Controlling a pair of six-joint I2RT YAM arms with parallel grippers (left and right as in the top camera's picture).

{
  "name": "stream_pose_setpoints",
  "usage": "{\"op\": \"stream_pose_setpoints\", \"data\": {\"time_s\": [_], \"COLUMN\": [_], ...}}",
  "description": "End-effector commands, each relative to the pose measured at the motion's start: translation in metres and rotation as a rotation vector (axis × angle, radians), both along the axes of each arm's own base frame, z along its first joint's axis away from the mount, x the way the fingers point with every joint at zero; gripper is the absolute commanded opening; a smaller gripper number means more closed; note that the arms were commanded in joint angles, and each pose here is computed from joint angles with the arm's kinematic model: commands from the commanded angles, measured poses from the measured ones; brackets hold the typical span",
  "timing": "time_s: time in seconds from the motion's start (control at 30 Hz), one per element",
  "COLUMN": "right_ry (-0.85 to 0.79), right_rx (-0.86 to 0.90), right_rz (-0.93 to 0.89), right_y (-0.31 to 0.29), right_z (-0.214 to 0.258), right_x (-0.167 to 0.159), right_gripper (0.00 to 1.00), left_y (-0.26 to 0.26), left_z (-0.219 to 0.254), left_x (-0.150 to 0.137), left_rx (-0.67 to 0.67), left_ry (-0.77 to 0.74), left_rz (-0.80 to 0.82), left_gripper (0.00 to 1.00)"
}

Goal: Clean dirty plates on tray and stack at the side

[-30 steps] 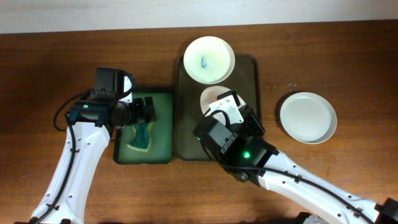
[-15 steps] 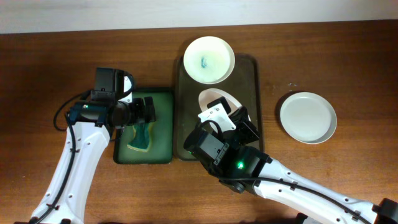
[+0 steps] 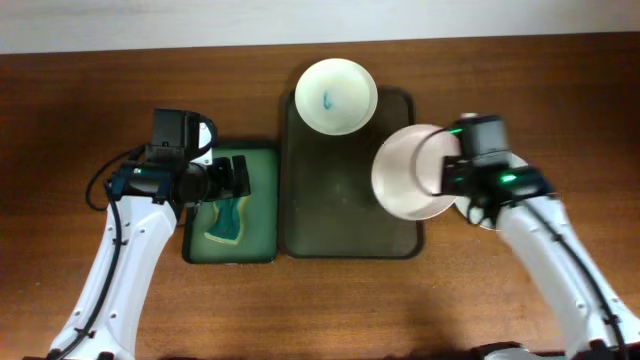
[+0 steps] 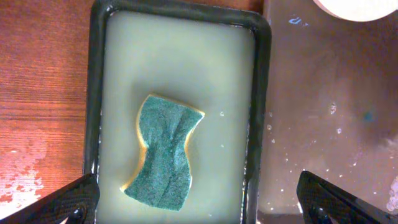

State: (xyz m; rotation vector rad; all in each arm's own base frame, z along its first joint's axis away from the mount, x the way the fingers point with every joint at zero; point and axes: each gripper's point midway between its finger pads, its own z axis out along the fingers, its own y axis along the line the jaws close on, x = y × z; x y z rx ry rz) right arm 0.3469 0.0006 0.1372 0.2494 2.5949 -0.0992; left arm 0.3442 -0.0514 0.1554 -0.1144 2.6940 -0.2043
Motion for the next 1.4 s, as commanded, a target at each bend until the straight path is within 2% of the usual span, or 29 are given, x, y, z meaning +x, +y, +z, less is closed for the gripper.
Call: {"op": "stream_pose_setpoints", "data": {"time_s": [0.0, 0.03, 0.1, 0.13, 0.17, 0.2, 0.23, 0.3, 0.33, 0.4, 0.43, 0.47, 0.57, 0.63, 0.73, 0.8, 0.83, 0.87, 0.9, 0.93, 0.97, 1.1, 1.17, 1.27, 1.3, 1.33, 1.37], "right_ry": [0.036, 0.051, 0.093, 0.12, 0.17, 0.166, 0.102, -0.084, -0.082, -0.1, -0.139, -0.231, -0.314, -0.274, -0.247, -0.215, -0.193, -0.181, -0.166, -0.142, -0.121, -0.029, 0.04, 0.27, 0.25, 0.199, 0.15], "right_rx": [0.385, 0.44, 0.486, 0.494, 0.43, 0.433, 0.48, 0.532, 0.51, 0.395, 0.332, 0.233, 0.203, 0.201, 0.211, 0.21, 0.21, 0.226, 0.254, 0.285, 0.302, 0.308, 0.296, 0.293, 0.267, 0.219, 0.17], "right_rz": [-0.153, -0.371, -0.556, -0.582, -0.631, -0.65, -0.598, -0.18, -0.035, 0.205, 0.265, 0.325, 0.393, 0.387, 0.382, 0.378, 0.373, 0.34, 0.297, 0.247, 0.242, 0.241, 0.226, 0.147, 0.239, 0.372, 0.484], "right_y": [-0.042, -0.1, -0.146, -0.152, -0.162, -0.162, -0.155, -0.089, -0.051, 0.031, 0.055, 0.089, 0.133, 0.138, 0.139, 0.139, 0.138, 0.137, 0.136, 0.135, 0.137, 0.13, 0.12, 0.112, 0.119, 0.126, 0.13], "right_z": [-0.014, -0.033, -0.062, -0.072, -0.083, -0.078, -0.058, 0.024, 0.046, 0.064, 0.065, 0.064, 0.028, -0.036, -0.098, -0.118, -0.122, -0.125, -0.131, -0.136, -0.134, -0.065, -0.03, -0.039, -0.049, -0.056, -0.065], "right_x": [-0.005, -0.016, -0.032, -0.036, -0.047, -0.048, -0.033, 0.019, 0.031, 0.057, 0.071, 0.1, 0.148, 0.174, 0.19, 0.188, 0.184, 0.183, 0.182, 0.179, 0.174, 0.128, 0.089, 0.029, 0.03, 0.037, 0.042], "right_gripper": [0.04, 0.04, 0.04, 0.04, 0.4, 0.47, 0.56, 0.58, 0.58, 0.62, 0.63, 0.63, 0.63, 0.63, 0.59, 0.56, 0.48, 0.47, 0.2, 0.07, 0.04, 0.04, 0.04, 0.04, 0.43, 0.43, 0.52], "left_y": [-0.001, -0.001, -0.001, -0.001, -0.001, -0.001, -0.001, -0.001, -0.001, -0.001, -0.001, -0.001, -0.001, -0.001, -0.001, -0.001, -0.001, -0.001, -0.001, -0.001, -0.001, -0.001, -0.001, -0.001, -0.001, -0.001, -0.001], "left_z": [0.005, 0.005, 0.005, 0.005, 0.005, 0.005, 0.005, 0.005, 0.005, 0.005, 0.005, 0.005, 0.005, 0.005, 0.005, 0.005, 0.005, 0.005, 0.005, 0.005, 0.005, 0.005, 0.005, 0.005, 0.005, 0.005, 0.005], "left_x": [0.002, 0.002, 0.002, 0.002, 0.002, 0.002, 0.002, 0.002, 0.002, 0.002, 0.002, 0.002, 0.002, 0.002, 0.002, 0.002, 0.002, 0.002, 0.002, 0.002, 0.002, 0.002, 0.002, 0.002, 0.002, 0.002, 0.002], "left_rx": [-0.006, -0.006, -0.006, -0.006, -0.006, -0.006, -0.006, -0.006, -0.006, -0.006, -0.006, -0.006, -0.006, -0.006, -0.006, -0.006, -0.006, -0.006, -0.006, -0.006, -0.006, -0.006, -0.006, -0.006, -0.006, -0.006, -0.006], "left_ry": [-0.014, -0.014, -0.014, -0.014, -0.014, -0.014, -0.014, -0.014, -0.014, -0.014, -0.014, -0.014, -0.014, -0.014, -0.014, -0.014, -0.014, -0.014, -0.014, -0.014, -0.014, -0.014, -0.014, -0.014, -0.014, -0.014, -0.014], "left_rz": [-0.008, -0.008, -0.008, -0.007, -0.007, -0.008, -0.007, -0.008, -0.008, -0.007, -0.007, -0.008, -0.007, -0.008, -0.008, -0.008, -0.008, -0.008, -0.008, -0.007, -0.007, -0.008, -0.008, -0.008, -0.008, -0.008, -0.008], "left_gripper": [0.99, 0.99, 0.99, 0.99, 0.99, 1.0, 1.0, 0.99, 0.99, 0.99, 0.99, 0.99, 0.99, 0.99, 0.99, 0.99, 0.99, 0.99, 0.99, 1.0, 0.99, 0.99, 1.0, 0.99, 0.99, 0.99, 1.0]}}
